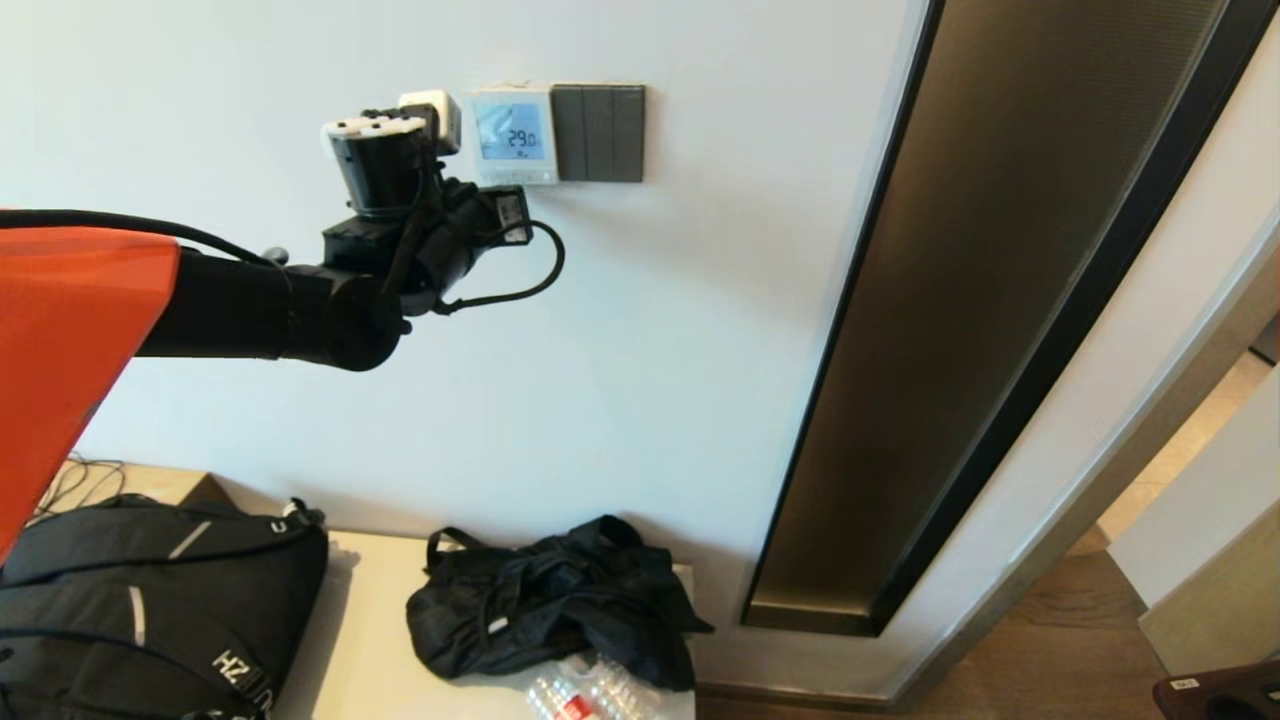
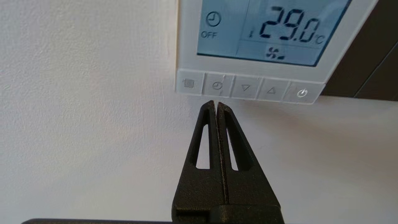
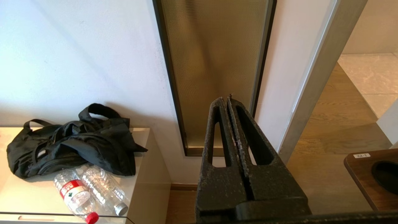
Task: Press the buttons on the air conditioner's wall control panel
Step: Press the temperature increase button
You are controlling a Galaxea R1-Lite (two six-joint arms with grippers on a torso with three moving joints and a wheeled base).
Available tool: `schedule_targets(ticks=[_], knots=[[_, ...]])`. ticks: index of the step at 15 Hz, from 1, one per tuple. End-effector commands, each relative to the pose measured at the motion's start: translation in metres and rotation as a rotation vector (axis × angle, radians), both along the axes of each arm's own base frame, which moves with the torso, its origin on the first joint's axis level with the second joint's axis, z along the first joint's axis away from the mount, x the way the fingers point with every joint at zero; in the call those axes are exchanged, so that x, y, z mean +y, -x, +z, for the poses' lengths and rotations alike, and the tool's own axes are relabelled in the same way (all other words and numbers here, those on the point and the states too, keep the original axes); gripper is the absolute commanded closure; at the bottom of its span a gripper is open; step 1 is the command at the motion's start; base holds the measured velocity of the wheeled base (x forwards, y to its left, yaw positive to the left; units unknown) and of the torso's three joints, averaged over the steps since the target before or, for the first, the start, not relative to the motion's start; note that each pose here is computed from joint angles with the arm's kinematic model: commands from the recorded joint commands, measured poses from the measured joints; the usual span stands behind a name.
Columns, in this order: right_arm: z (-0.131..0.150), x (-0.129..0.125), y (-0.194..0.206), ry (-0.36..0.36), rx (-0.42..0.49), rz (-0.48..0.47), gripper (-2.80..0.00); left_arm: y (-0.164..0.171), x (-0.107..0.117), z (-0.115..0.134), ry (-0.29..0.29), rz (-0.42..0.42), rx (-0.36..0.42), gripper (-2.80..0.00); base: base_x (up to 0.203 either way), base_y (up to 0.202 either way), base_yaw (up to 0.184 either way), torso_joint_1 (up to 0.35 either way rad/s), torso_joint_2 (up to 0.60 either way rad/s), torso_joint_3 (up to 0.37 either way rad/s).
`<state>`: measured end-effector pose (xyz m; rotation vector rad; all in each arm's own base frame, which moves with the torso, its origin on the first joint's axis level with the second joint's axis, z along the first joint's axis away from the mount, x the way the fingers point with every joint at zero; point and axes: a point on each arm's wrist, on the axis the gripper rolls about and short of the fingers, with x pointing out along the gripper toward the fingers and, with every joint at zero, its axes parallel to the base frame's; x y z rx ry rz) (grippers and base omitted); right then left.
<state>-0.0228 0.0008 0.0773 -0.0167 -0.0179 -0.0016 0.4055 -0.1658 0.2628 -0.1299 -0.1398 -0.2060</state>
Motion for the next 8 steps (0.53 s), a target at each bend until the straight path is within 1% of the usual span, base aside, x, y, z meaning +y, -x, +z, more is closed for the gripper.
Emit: schedule_targets(ticks=[1,3,8], knots=[[0.0001,0.0,-0.0001,0.0,0.001,0.0,0.0,0.0097,0.0038,0.0064,0.007,-0.001,-0.013,0.0,0.0,0.0,0.0,0.0,0.0,0.0],[-0.0002,0.0,-0.0002,0.0,0.002,-0.001,0.0,0.015,0.006,0.0113,0.01,-0.001,-0.021,0.0,0.0,0.0,0.0,0.0,0.0,0.0],[0.0,0.0,-0.0001,0.0,0.001,-0.002,0.0,0.0144,0.0023,0.0122,0.009,-0.008,-0.021,0.0,0.0,0.0,0.0,0.0,0.0,0.0]])
